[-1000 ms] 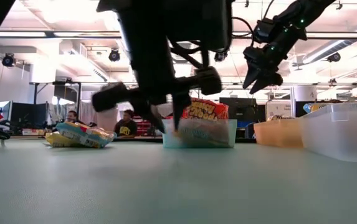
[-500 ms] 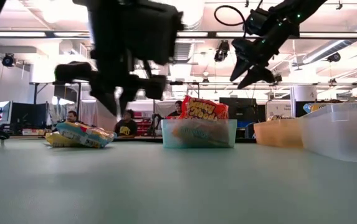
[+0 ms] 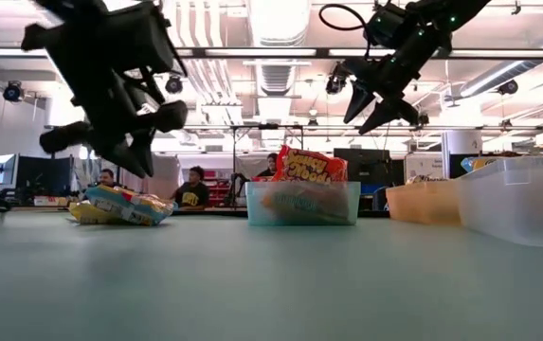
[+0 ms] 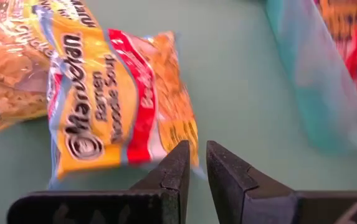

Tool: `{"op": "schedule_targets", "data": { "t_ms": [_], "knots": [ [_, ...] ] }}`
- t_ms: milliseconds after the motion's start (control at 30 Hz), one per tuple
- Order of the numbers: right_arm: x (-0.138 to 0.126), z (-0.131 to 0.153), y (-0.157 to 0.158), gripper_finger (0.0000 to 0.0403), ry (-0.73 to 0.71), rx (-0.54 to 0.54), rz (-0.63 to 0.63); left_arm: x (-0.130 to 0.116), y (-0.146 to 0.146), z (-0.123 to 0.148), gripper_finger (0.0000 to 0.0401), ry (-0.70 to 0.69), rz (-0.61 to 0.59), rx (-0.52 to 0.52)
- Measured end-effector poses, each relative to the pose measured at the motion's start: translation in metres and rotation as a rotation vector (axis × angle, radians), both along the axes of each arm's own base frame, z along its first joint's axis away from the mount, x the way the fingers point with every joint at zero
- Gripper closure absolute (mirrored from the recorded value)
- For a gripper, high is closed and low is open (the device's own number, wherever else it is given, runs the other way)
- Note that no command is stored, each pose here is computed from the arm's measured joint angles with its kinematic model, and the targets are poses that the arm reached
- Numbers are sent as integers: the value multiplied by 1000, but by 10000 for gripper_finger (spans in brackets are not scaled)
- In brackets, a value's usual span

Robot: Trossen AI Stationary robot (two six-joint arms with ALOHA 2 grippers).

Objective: Sort Maruchan noodles
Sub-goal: Put the blue noodle pack into the transparent bin

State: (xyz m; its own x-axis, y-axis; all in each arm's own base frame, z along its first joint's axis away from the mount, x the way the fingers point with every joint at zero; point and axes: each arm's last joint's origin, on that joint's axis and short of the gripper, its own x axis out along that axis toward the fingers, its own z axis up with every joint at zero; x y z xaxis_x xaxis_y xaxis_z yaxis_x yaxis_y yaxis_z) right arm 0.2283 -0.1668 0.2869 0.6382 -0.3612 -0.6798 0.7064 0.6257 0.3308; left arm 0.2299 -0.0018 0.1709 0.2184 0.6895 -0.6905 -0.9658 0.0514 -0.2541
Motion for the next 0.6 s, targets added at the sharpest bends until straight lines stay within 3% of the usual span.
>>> {"op": "schedule_targets", "data": {
  "t_ms": [267,600],
  "knots": [
    [7,-2,11,187,10,2,-56,-20,27,-4,364,-144,100,2],
    [9,-13,19,187,35,28,-96,-7,53,-6,364,-46,-13,-37]
  ]
}}
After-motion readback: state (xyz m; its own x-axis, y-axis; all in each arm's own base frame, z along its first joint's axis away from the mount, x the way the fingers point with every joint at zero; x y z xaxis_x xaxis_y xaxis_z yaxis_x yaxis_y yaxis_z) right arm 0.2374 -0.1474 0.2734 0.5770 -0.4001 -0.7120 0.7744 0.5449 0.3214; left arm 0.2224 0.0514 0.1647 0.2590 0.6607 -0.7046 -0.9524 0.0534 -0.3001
